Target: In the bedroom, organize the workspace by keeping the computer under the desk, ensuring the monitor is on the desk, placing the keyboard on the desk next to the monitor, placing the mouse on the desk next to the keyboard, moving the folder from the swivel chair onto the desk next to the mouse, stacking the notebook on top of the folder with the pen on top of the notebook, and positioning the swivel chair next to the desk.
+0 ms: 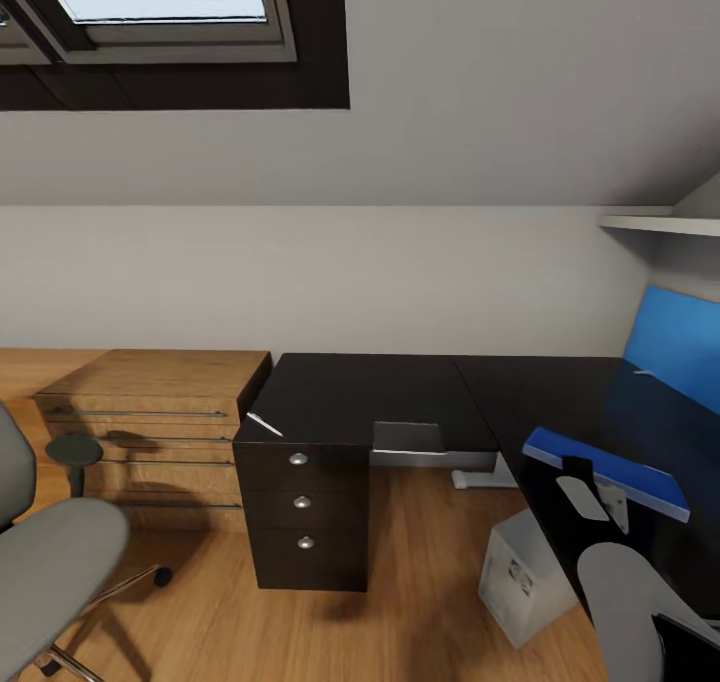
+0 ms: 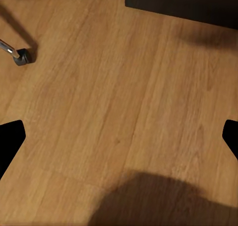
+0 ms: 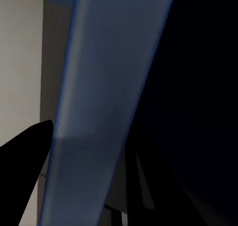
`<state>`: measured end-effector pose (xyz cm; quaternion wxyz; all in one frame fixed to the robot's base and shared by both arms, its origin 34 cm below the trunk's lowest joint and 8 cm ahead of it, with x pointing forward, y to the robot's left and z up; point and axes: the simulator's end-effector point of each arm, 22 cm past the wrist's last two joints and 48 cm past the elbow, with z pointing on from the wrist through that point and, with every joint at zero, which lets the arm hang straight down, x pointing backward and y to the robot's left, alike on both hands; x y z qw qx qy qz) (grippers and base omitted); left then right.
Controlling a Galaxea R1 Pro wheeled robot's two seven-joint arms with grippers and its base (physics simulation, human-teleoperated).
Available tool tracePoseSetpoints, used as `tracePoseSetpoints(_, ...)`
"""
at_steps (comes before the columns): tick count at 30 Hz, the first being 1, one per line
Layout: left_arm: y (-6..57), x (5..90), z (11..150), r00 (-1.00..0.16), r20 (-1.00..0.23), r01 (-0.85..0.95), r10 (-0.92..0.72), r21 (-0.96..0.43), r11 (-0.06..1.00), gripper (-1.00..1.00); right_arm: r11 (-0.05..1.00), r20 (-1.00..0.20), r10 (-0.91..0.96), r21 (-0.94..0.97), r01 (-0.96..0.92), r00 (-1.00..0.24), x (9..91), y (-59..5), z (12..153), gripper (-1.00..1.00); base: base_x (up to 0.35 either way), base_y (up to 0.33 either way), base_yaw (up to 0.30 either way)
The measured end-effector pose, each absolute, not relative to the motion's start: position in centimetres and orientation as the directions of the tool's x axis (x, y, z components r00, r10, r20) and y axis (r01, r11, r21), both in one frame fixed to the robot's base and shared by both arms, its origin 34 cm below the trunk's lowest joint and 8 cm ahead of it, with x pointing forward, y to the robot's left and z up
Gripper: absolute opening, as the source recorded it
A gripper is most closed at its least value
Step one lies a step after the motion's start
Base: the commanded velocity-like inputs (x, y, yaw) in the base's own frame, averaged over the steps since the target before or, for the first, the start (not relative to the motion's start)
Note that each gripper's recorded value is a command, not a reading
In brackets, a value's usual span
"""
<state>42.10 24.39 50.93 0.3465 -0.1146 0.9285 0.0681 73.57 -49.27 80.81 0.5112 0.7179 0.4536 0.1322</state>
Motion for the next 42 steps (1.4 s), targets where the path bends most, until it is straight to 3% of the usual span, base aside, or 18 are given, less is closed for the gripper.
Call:
tracePoseSetpoints(38,24.37,42.11,50.96,-0.733,-0.66,-0.259,-0.163,0.048,0.965,1.0,-0.077,-0.276,0.786,0.844,0.531,0.553,73.31,-49.4,80.43,-1.0,0.019,-0.015,0.0)
tracePoseSetpoints(39,24.37,42.11,50.96,-0.733,-0.66,-0.259,-0.163,0.048,0.965,1.0,-0.077,-0.276,0.786,0.844,0.531,0.553,73.3,-49.39,80.4,1.0,0.0,0.0,0.0)
tracePoseSetpoints(42,24.36,42.11,50.96,-0.733,-0.66,-0.259,-0.164,0.048,0.965,1.0,-0.077,-0.276,0.787,0.844,0.531,0.552,73.3,-49.38,80.39,1.0,0.0,0.0,0.0)
